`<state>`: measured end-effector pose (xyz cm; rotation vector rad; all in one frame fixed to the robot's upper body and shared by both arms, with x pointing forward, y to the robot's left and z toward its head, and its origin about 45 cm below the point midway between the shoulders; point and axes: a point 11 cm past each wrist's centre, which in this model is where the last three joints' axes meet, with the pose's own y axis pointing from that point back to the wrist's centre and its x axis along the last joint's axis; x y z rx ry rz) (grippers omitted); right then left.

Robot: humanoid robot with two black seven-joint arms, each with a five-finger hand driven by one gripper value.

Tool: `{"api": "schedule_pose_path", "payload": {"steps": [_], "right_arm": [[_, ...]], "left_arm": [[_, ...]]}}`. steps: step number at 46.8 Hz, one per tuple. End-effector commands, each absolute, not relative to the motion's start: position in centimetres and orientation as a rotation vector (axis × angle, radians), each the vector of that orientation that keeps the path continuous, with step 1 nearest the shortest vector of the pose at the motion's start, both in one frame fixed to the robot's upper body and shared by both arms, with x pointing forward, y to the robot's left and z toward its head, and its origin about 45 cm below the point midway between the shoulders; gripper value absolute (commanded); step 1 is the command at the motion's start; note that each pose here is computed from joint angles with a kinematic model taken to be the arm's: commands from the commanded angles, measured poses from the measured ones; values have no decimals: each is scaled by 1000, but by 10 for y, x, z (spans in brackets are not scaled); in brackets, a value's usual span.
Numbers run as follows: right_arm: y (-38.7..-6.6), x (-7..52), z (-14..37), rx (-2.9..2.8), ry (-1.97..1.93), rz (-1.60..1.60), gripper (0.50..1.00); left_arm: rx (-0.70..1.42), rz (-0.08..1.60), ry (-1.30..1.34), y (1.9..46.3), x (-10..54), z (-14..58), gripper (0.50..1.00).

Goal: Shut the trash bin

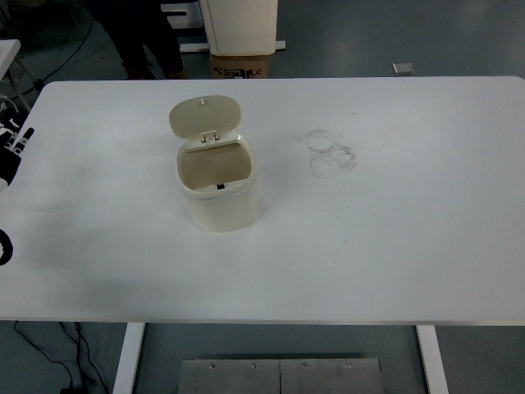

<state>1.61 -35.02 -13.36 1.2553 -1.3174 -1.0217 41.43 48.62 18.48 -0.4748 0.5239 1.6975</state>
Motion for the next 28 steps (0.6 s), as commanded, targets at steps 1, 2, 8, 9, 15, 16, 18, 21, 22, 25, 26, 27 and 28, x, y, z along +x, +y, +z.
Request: {"api": "schedule_pose_path", "payload": {"steps": [1, 2, 8, 9, 15, 16, 18, 21, 22, 25, 26, 27, 28], "right_arm": [[-350, 16, -134, 1255, -1317, -1022, 991], [-350, 17, -134, 1256, -1318, -1021, 991], [-350, 17, -134, 1256, -1318, -1021, 991], [-350, 16, -134, 1256, -1318, -1022, 991], [-350, 17, -134, 1257, -1319, -1021, 991], [-350, 16, -134, 1255, -1317, -1022, 991], [-350, 17, -134, 1256, -1318, -1021, 991], [-350, 17, -134, 1256, -1318, -1021, 991], [-350, 16, -134, 1255, -1317, -1022, 991], [-351, 17, -134, 1255, -1318, -1021, 991], [-350, 16, -134, 1255, -1317, -1022, 991], [-351, 17, -134, 1255, -1317, -1020, 991], [-350, 17, -134, 1256, -1318, -1021, 991]], "left_arm": [[-473, 1705, 521, 487, 415, 186, 1000], [-474, 1714, 517, 487, 416, 187, 1000], [-462, 1809, 469, 498, 416, 190, 1000], [-459, 1808, 470, 497, 416, 190, 1000], [-465, 1803, 475, 496, 416, 189, 1000], [-468, 1802, 475, 496, 416, 189, 1000], [-468, 1797, 473, 496, 416, 190, 1000], [-480, 1774, 469, 494, 417, 192, 1000], [-485, 1768, 469, 494, 417, 193, 1000], [-494, 1750, 466, 492, 418, 194, 1000], [-497, 1748, 466, 492, 419, 195, 1000], [-500, 1746, 466, 492, 419, 195, 1000], [-501, 1746, 465, 492, 419, 196, 1000]]}}
